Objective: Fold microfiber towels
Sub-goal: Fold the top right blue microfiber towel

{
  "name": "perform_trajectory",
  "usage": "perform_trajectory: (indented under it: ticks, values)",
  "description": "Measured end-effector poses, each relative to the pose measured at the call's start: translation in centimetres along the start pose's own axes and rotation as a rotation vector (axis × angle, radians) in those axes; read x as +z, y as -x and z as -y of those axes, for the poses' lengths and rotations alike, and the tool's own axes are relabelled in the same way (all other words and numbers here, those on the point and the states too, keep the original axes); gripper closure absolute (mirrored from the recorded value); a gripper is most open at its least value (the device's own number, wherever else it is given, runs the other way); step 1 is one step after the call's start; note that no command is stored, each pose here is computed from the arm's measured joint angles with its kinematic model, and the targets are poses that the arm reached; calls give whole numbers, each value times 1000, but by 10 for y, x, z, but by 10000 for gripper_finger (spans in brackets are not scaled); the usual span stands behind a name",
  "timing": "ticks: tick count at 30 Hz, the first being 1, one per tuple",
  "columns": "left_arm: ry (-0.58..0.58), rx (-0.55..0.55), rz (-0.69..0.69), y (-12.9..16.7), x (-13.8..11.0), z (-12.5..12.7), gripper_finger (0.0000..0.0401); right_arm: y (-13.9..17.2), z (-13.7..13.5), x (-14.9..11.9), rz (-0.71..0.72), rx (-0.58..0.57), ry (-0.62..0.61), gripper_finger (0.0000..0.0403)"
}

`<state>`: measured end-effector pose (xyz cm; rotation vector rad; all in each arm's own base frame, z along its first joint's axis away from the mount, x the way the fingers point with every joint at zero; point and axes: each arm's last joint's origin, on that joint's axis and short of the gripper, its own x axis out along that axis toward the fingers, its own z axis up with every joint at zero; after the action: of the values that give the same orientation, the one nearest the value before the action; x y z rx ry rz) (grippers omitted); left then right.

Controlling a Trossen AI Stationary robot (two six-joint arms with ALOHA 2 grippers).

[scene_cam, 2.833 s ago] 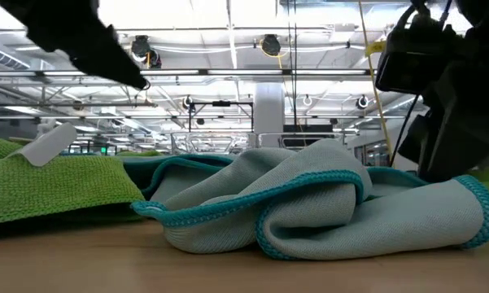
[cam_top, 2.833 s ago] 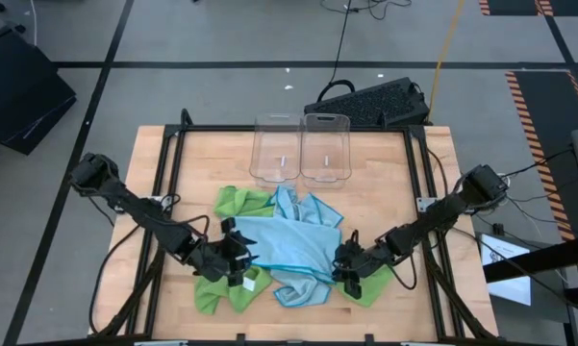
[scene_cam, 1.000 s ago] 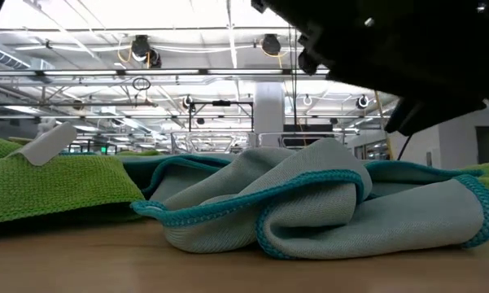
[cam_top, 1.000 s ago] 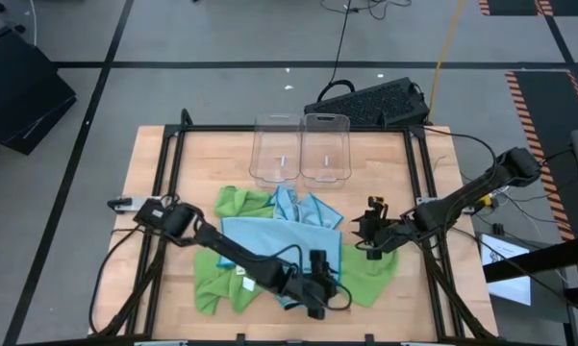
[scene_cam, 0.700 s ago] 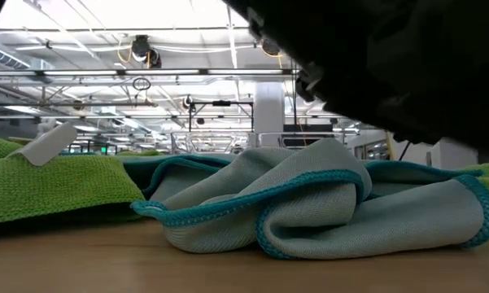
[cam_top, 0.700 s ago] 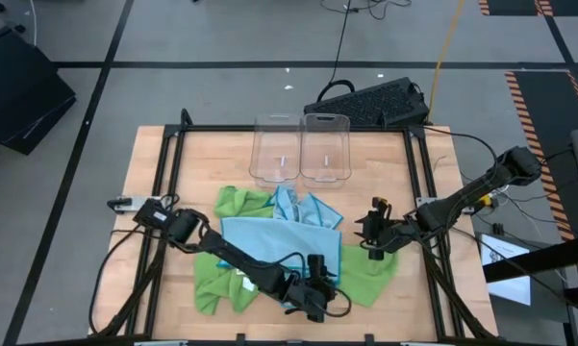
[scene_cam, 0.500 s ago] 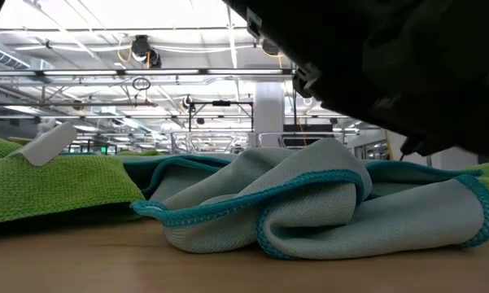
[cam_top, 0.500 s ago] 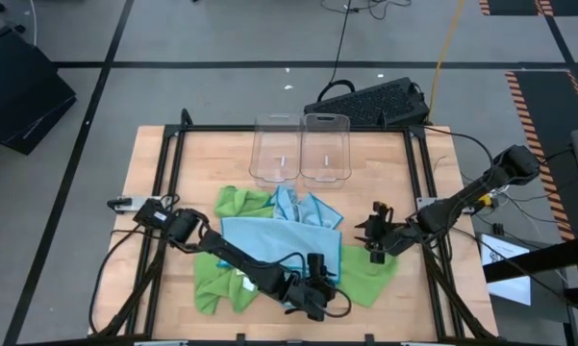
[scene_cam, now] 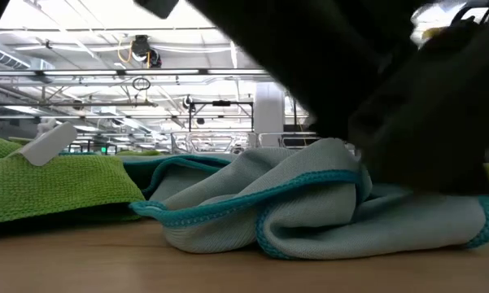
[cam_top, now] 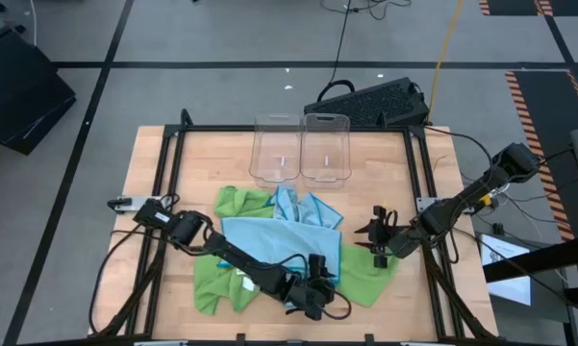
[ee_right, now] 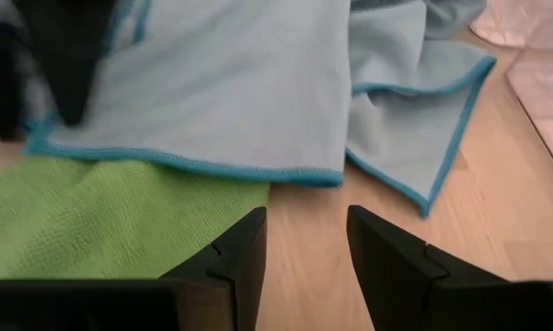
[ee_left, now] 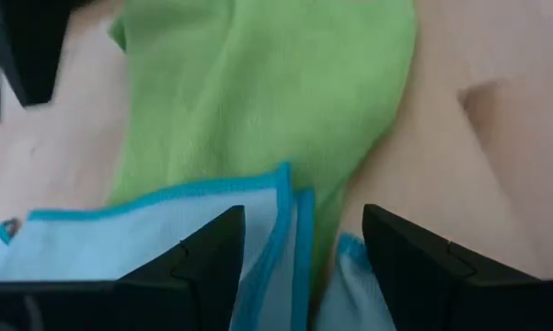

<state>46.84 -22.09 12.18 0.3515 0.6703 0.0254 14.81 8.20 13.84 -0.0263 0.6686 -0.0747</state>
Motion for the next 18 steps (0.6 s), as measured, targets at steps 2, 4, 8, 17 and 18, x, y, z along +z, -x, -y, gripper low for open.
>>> perform_trajectory:
  ticks: [2,4,8,17,18]
  values:
    - [5,0,-3,1,0,-1,176,0,0,0,-1,0,-2,259]
    - [0,18,-22,2,0,-2,176,0,0,0,-5,-1,-5,259]
    - [-10,63,-56,1,-5,-3,179,0,0,0,-4,-1,-4,259]
    - [-38,46,-97,-4,-12,-6,247,0,0,0,-3,-1,-3,259]
    - [-46,46,-92,-4,-12,-5,258,0,0,0,-3,-1,-3,259]
